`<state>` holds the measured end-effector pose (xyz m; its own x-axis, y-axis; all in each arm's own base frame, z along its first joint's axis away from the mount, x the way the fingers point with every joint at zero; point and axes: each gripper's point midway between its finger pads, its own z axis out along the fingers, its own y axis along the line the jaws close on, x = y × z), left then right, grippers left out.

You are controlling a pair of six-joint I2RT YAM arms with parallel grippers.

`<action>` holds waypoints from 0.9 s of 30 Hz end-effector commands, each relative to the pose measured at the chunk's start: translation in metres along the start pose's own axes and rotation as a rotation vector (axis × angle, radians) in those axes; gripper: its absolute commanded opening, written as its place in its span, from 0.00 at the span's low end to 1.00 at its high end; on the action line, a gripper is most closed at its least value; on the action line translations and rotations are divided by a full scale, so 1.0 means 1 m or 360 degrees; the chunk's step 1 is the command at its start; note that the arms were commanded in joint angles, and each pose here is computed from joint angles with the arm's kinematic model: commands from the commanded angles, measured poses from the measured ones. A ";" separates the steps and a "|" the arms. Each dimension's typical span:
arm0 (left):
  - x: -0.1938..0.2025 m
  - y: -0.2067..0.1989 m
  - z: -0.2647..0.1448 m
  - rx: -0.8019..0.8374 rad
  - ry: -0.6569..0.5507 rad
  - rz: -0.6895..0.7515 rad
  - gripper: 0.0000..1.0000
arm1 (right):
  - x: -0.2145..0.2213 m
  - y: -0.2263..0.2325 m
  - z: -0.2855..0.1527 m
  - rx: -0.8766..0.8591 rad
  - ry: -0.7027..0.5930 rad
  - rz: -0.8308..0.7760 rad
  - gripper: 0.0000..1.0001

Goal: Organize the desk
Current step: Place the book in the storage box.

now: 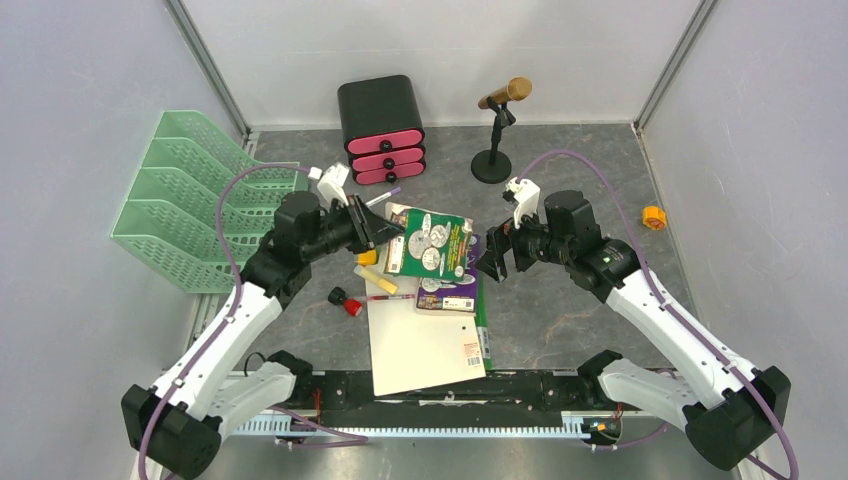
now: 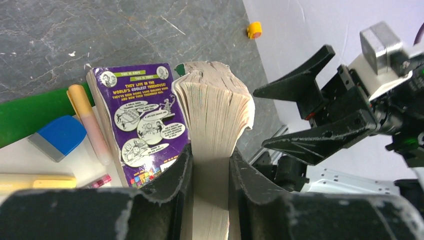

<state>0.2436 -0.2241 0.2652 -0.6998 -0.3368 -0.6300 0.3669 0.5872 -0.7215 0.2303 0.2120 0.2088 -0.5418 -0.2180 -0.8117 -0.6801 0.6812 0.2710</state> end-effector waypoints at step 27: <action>-0.075 0.118 -0.106 -0.1920 -0.0190 -0.0489 0.02 | -0.009 0.003 0.006 -0.0034 -0.0008 0.0023 0.98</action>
<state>0.2808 -0.0984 0.2442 -0.6781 -0.5661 -0.4687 -0.4546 0.8241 -0.3377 0.2310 0.2138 0.2031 -0.5618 -0.2209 -0.7973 -0.6732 0.6822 0.2853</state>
